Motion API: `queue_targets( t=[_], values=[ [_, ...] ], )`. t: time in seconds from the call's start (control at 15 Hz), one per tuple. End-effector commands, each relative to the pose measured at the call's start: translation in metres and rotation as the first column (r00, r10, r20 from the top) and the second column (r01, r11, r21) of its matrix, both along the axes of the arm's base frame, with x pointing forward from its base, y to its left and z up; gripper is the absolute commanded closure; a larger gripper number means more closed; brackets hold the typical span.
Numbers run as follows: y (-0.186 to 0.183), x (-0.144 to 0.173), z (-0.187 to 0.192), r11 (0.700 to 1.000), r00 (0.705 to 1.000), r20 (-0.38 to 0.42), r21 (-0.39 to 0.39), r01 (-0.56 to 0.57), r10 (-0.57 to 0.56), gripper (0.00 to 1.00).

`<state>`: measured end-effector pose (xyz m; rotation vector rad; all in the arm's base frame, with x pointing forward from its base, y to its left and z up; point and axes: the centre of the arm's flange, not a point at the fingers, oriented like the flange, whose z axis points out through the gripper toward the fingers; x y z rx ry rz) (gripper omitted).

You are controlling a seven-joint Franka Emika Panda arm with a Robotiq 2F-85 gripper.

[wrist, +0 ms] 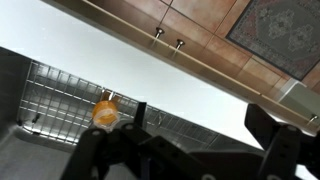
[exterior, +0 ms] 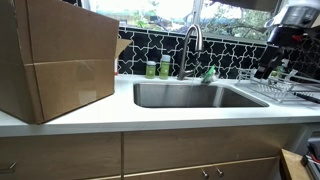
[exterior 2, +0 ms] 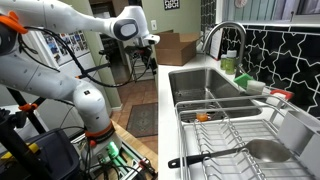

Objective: Pick up the orange lunch box lid with the clear lunch box inside and put them on the kitchen counter, pick up the clear lunch box and put it on the counter

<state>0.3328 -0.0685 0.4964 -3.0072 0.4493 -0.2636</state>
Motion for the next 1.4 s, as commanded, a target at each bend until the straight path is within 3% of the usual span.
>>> queue_targets(
  t=[0.0,0.13,0.33,0.6,0.67,0.8,1.07,1.2,1.33],
  values=[
    [-0.059,0.067,-0.009,0.993,0.994,-0.015,-0.035,0.111,-0.112,0.0],
    [-0.082,0.095,-0.026,0.982,0.984,0.0,-0.063,0.178,-0.179,0.0],
    [-0.109,0.129,-0.076,0.952,0.952,-0.042,-0.055,0.301,-0.303,0.0],
    [-0.144,0.146,-0.145,0.916,0.912,-0.089,-0.06,0.396,-0.4,0.0],
    [-0.124,0.125,-0.121,0.934,0.932,-0.065,-0.06,0.352,-0.356,0.0],
    [-0.137,0.133,-0.146,0.926,0.922,-0.094,-0.069,0.371,-0.376,0.0],
    [-0.141,0.139,-0.147,0.923,0.919,-0.091,-0.072,0.377,-0.383,0.0],
    [-0.165,0.149,-0.167,0.88,0.881,-0.068,-0.126,0.458,-0.468,0.0],
    [-0.183,0.152,-0.18,0.871,0.878,-0.044,-0.162,0.464,-0.476,0.0]
  ],
)
